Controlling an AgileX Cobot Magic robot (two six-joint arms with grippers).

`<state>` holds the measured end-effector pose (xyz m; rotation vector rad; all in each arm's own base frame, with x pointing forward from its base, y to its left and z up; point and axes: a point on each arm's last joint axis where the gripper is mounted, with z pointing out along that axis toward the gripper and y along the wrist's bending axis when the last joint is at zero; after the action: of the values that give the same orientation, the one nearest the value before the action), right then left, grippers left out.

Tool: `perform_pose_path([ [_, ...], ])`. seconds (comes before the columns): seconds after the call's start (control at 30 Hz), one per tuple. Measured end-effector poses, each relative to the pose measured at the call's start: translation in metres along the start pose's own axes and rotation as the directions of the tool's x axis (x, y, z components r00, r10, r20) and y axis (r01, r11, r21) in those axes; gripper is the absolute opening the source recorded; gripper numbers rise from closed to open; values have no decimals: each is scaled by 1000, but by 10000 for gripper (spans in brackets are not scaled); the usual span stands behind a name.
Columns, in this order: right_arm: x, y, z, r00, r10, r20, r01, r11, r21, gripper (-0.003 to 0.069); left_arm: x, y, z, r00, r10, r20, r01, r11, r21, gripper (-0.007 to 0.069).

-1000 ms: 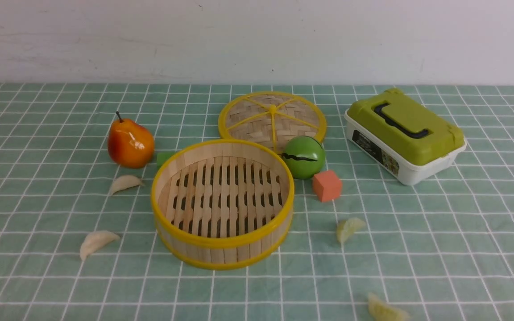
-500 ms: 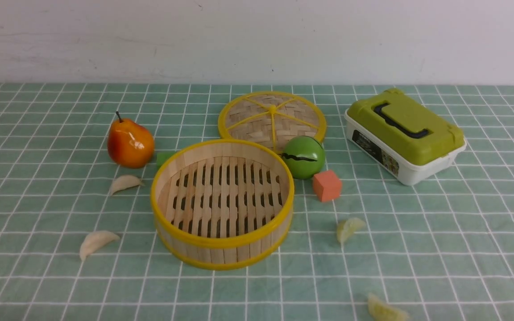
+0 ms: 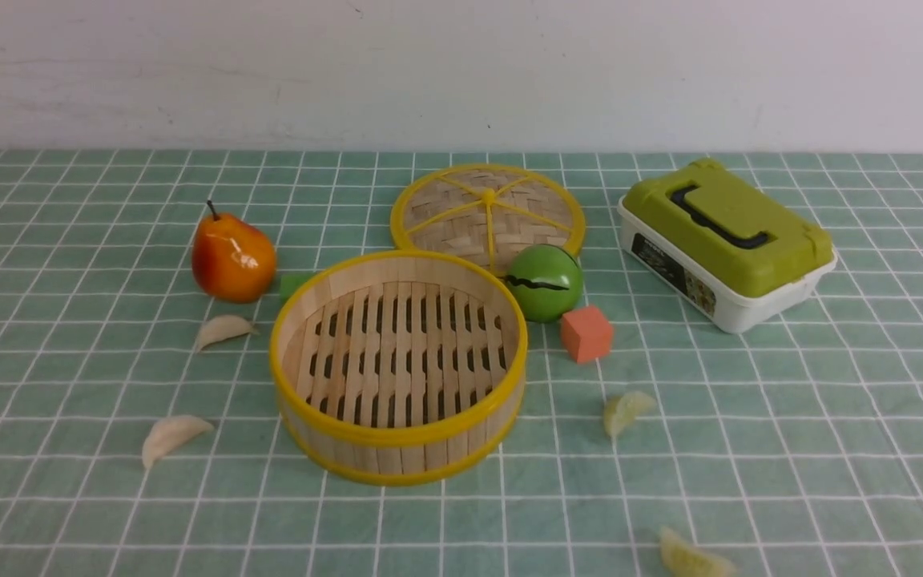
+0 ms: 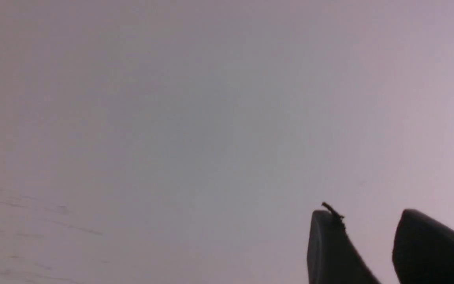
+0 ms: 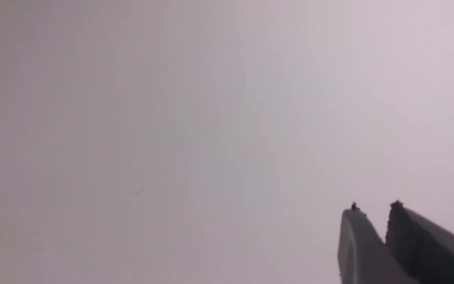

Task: Put the dumplings into the steamer on the table with the blue tablecloth.
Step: 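Reach for and grasp a dumpling on the table with the left gripper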

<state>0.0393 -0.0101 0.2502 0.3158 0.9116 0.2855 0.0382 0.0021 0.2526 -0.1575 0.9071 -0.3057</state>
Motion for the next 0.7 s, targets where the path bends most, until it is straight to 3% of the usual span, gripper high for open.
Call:
perform_pose_path([
  [0.17, -13, 10, 8, 999, -16, -33, 15, 1000, -25, 62, -23, -8, 11, 984, -175, 24, 175, 984, 21, 146],
  [0.3, -42, 30, 33, 986, -112, -122, 108, 993, -39, -13, -60, -24, 46, 985, -160, -67, 160, 987, 5, -10],
  [0.43, -49, 35, 60, 921, -209, -328, 221, 975, 0, -10, -72, -30, 85, 969, -142, -202, 135, 990, -52, -14],
  [0.47, -46, 33, 68, 888, -222, -401, 250, 968, 18, -9, -69, -30, 96, 959, -144, -244, 131, 989, -72, -14],
  [0.5, -40, 29, 75, 843, -226, -488, 312, 945, 103, -8, -63, -28, 108, 943, -148, -297, 124, 987, -98, -14],
  [0.53, -36, 27, 80, 806, -219, -550, 298, 953, 56, -8, -55, -26, 115, 926, -152, -346, 116, 986, -122, -14],
  [0.63, -12, 14, 87, 655, -177, -734, 354, 931, 91, -8, -24, -17, 137, 810, -180, -558, 60, 972, -225, -14],
  [0.67, -2, 10, 87, 584, -165, -795, 376, 923, 84, -8, -14, -14, 140, 746, -195, -636, 29, 965, -261, -14],
  [0.7, 12, 7, 86, 469, -151, -870, 394, 918, 53, -8, 2, -11, 146, 633, -214, -744, -28, 954, -299, -14],
])
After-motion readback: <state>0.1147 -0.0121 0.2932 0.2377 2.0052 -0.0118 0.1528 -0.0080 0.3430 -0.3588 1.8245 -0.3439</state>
